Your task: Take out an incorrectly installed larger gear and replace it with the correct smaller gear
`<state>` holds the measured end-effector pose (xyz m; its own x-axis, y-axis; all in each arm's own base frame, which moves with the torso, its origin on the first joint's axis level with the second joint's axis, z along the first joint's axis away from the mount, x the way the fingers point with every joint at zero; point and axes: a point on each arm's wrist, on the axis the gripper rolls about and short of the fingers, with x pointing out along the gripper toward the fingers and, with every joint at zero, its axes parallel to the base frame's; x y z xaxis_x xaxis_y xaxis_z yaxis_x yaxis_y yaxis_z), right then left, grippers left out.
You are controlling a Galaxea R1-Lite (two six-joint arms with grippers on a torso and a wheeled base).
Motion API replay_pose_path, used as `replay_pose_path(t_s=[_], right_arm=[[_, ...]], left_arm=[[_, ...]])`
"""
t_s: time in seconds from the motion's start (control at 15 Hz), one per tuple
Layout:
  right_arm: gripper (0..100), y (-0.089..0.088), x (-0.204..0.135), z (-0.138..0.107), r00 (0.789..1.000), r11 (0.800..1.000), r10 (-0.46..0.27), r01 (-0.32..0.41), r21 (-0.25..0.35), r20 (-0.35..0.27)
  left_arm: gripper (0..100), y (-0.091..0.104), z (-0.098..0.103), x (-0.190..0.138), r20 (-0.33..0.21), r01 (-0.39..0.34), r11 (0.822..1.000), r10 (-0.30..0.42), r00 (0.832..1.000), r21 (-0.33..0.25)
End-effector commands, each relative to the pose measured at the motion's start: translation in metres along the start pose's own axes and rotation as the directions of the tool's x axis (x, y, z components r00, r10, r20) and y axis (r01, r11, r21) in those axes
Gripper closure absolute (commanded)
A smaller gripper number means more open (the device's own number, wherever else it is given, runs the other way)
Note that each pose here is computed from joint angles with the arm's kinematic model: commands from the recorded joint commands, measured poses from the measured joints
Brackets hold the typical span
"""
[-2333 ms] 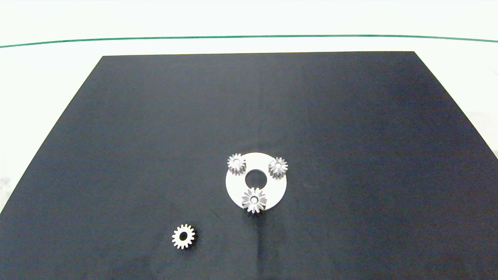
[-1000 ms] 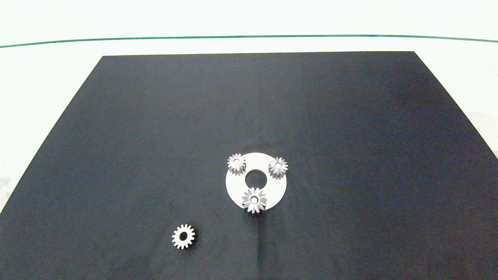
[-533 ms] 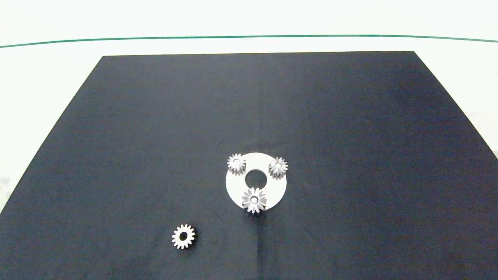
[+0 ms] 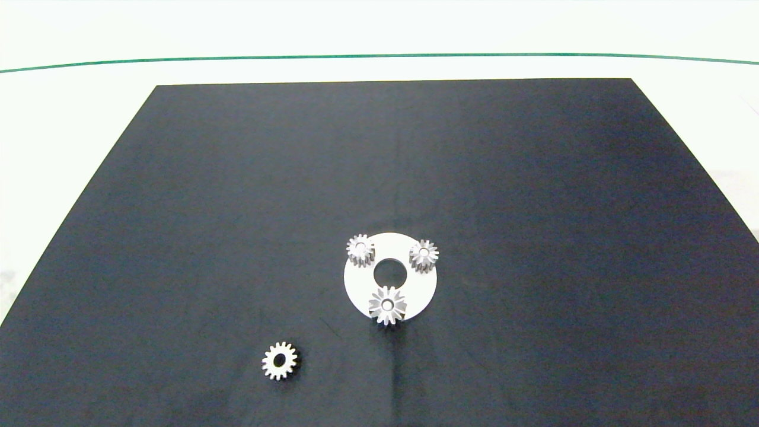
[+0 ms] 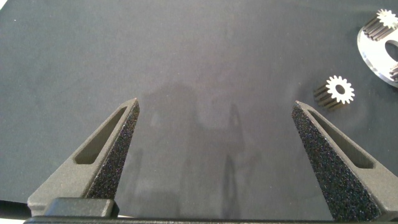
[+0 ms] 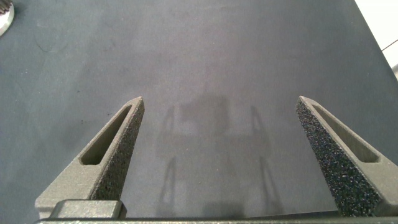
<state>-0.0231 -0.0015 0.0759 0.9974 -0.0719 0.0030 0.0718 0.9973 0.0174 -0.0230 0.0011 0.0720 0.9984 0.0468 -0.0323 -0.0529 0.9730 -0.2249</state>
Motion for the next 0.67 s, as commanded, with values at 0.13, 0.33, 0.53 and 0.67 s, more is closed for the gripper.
replay_pose_path(t_s=[0.13,0.33,0.53,0.67], right_arm=[[0,0.0,0.0,0.0,1.0,1.0,0.001,-0.001,-0.013,-0.003],[0,0.0,0.0,0.001,1.0,0.997,-0.009,0.009,-0.071,0.0],[0,0.0,-0.004,0.019,1.0,0.989,-0.009,0.009,-0.15,0.0],[0,0.0,-0.004,0.041,0.997,0.987,-0.009,-0.003,-0.16,-0.075]], left_arm=[[0,0.0,0.0,0.0,-0.003,-0.001,1.0,0.001,1.0,-0.001],[0,-0.001,0.003,-0.001,0.012,-0.003,1.0,0.003,1.0,0.022],[0,-0.007,0.036,-0.014,0.028,0.006,0.999,-0.007,1.0,0.032],[0,-0.014,0.068,-0.025,-0.09,-0.012,0.999,0.016,0.996,0.041]])
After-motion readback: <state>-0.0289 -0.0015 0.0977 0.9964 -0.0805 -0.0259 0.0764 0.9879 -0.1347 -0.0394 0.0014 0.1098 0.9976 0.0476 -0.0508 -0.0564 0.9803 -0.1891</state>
